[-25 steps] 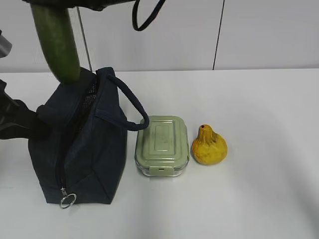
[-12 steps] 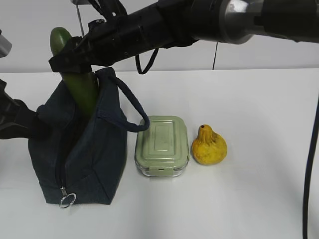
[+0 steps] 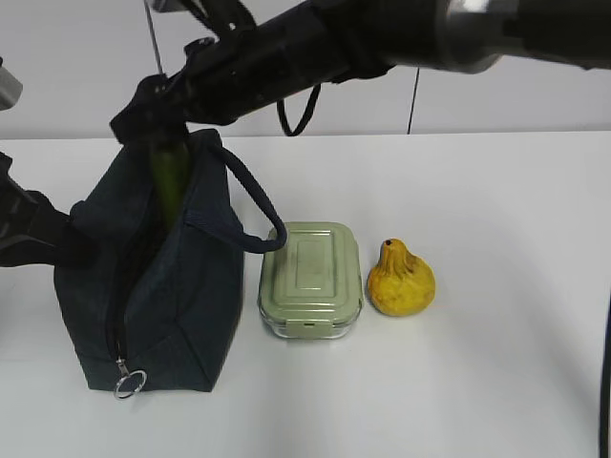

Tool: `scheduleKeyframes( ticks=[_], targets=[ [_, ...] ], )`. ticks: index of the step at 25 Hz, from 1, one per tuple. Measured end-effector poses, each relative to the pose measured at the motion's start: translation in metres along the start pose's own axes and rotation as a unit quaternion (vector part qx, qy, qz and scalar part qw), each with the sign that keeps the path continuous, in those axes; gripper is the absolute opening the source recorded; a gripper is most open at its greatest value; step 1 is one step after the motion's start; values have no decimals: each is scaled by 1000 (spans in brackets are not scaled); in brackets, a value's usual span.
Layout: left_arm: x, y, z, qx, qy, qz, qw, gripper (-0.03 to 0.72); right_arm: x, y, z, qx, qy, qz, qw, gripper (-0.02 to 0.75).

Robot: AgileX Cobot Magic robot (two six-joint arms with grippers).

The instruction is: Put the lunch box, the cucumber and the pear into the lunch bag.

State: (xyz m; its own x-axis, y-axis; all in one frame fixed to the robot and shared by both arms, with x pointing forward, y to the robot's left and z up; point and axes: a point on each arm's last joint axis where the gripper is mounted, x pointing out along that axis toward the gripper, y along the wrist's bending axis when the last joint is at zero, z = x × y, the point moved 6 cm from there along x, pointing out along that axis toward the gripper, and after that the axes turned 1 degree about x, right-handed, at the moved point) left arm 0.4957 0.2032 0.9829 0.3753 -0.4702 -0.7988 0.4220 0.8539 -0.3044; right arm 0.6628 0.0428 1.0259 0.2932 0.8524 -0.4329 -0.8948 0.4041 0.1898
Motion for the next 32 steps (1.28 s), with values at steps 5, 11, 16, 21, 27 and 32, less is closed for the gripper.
scheduleKeyframes(
  ticks=[5,11,16,21,27,32],
  targets=[
    [0,0,0,0,0,0,1000,3,-60,-43,3,63,33,-69,995,581],
    [0,0,0,1,1,1,1000,3,-114,-81,-60,162,217,-156,950,572],
    [0,1,0,1,0,2,1000,3,-136,-84,-90,209,318,-213,900,554],
    [0,1,0,1,0,2,1000,3,-146,-90,-98,210,345,-245,882,496],
    [0,1,0,1,-1,2,1000,3,-134,-77,-119,221,376,-231,870,486],
    [0,1,0,1,-1,2,1000,3,-123,-61,-147,223,424,-218,850,486]
  ],
)
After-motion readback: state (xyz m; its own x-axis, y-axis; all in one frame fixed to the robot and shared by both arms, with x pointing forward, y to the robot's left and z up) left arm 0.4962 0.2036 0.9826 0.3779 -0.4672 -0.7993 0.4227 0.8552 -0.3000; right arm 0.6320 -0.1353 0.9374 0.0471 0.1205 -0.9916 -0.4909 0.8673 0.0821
